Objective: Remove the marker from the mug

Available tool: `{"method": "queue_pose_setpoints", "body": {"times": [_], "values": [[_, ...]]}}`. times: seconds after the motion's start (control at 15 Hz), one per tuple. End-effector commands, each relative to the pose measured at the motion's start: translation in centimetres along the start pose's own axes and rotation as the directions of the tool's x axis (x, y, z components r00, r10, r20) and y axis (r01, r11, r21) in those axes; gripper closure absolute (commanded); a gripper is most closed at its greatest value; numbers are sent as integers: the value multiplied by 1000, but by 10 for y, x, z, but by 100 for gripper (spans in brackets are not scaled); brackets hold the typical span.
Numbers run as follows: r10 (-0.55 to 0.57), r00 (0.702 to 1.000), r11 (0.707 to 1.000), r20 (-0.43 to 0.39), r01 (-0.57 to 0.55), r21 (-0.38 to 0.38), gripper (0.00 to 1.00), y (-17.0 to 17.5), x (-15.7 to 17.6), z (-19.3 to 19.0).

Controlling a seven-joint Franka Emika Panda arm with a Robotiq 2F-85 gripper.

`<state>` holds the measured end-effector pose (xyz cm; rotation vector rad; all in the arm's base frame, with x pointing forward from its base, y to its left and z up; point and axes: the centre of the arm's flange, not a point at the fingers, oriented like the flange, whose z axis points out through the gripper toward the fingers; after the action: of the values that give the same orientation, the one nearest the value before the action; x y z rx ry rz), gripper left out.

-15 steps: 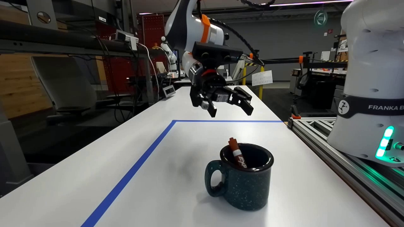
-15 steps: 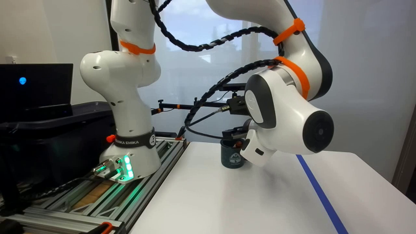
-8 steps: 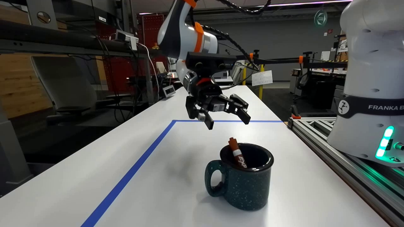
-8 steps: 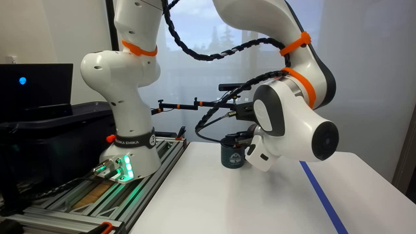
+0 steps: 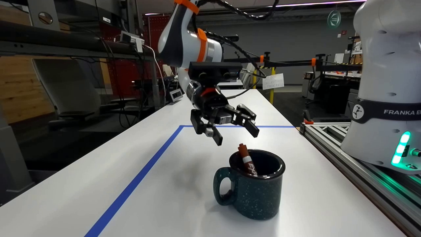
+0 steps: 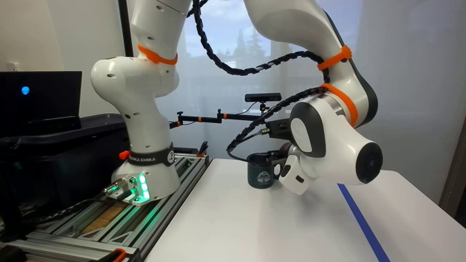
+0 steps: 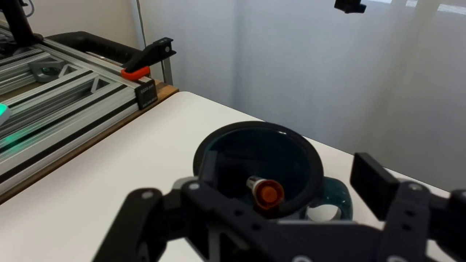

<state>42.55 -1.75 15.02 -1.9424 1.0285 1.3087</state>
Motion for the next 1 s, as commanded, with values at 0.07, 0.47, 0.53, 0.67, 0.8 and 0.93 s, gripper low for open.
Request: {"method": "queue_pose_setpoints", "body": {"times": [0.07, 0.47, 0.53, 0.67, 0.8, 0.93], "values": [[17, 1000, 999, -18, -18, -33, 48, -5, 4, -1], [22, 999, 998, -28, -23, -59, 71, -4, 5, -4], [21, 999, 998, -29, -23, -62, 64, -3, 5, -4], [22, 999, 997, -31, -24, -71, 58, -3, 6, -5], [21, 999, 997, -32, -23, -79, 59, -3, 7, -5], [21, 999, 996, -31, -23, -88, 61, -4, 9, -4]]}}
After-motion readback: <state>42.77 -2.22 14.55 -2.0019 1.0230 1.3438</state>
